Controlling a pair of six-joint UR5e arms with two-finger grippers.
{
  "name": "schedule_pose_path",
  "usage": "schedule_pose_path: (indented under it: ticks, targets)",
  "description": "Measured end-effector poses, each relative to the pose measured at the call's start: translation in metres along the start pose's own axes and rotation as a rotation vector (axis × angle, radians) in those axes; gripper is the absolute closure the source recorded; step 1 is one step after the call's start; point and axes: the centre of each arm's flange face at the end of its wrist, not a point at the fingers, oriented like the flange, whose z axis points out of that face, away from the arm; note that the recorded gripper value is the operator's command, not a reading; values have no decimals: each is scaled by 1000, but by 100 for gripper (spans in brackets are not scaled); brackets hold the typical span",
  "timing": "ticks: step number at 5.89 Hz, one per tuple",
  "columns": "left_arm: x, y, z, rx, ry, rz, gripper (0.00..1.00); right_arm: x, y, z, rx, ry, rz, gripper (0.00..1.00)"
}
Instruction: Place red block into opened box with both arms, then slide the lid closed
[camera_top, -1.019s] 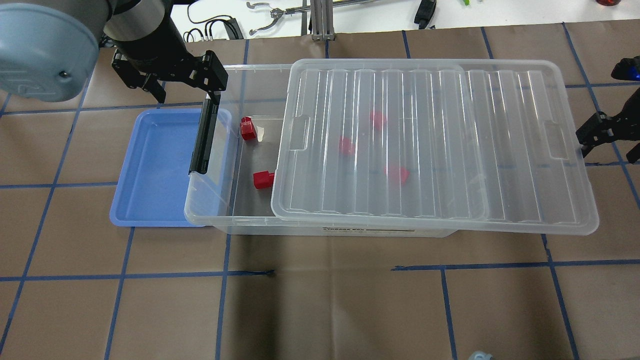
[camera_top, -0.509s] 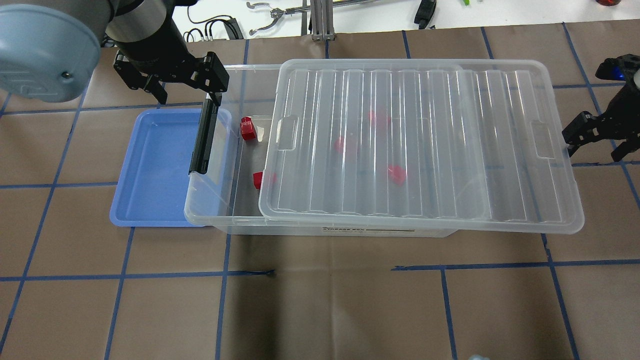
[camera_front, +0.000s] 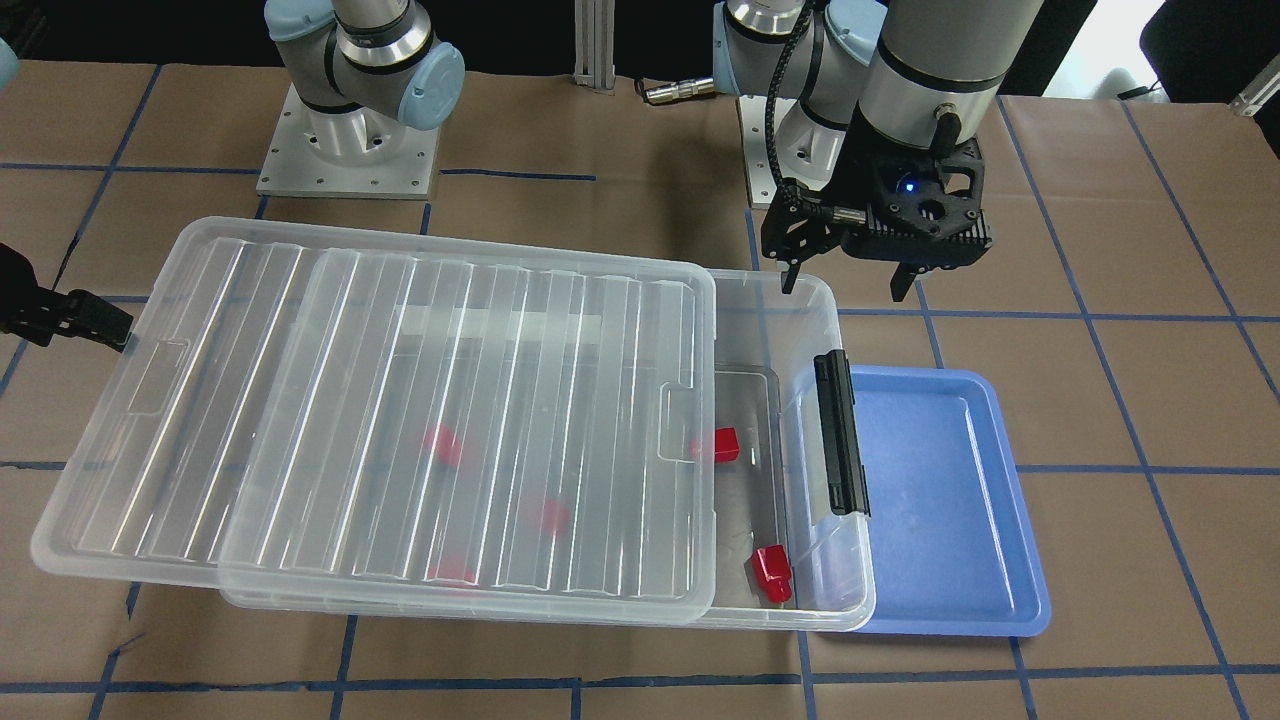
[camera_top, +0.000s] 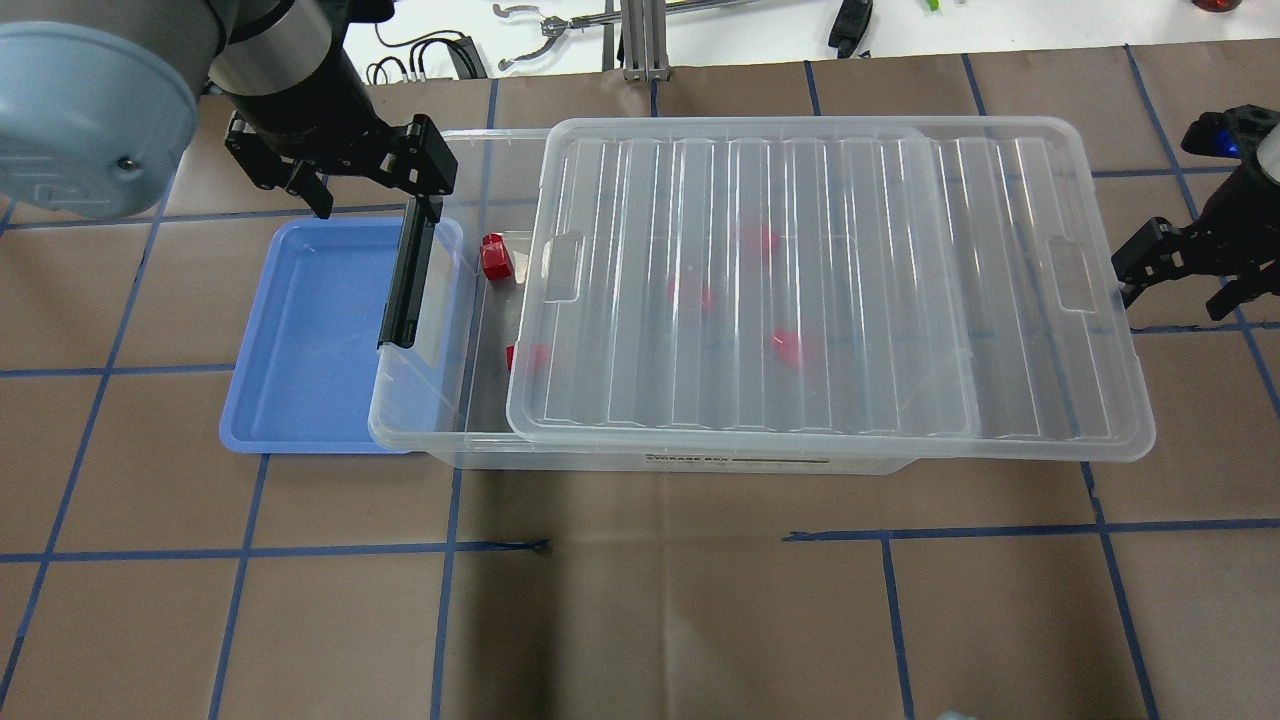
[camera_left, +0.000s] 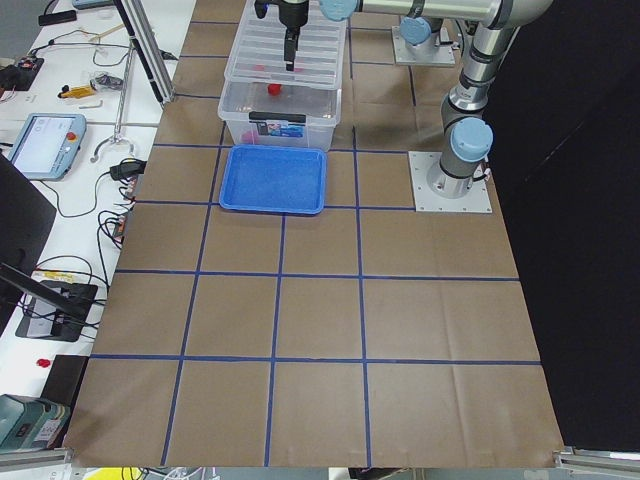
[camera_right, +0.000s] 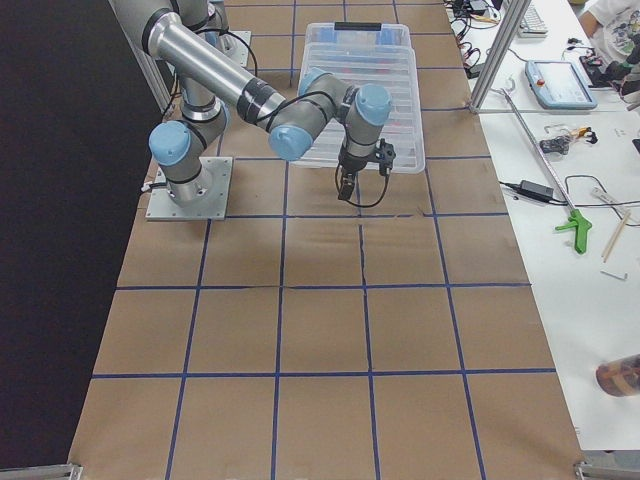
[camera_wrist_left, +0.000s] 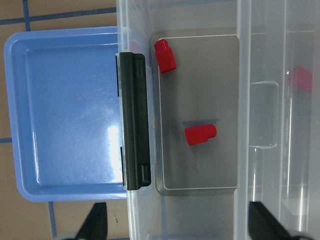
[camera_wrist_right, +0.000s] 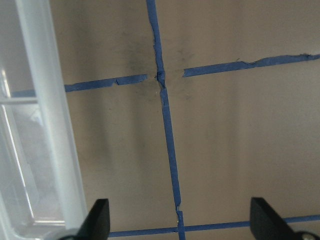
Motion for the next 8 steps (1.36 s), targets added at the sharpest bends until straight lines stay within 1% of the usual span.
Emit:
schedule_pose_path:
  ticks: [3, 5, 7, 8]
  targets:
    - [0, -3, -16, 36, 2, -4, 1, -26, 1, -3, 7, 2, 7, 0]
    - [1, 0, -16, 34, 8, -8, 1, -35, 4, 5, -3, -14, 7, 0]
    - [7, 1, -11, 26, 82, -5, 1, -48, 7, 4, 2, -23, 17, 0]
    - [9, 2, -9, 26, 95, -5, 1, -58, 8, 5, 1, -26, 14, 0]
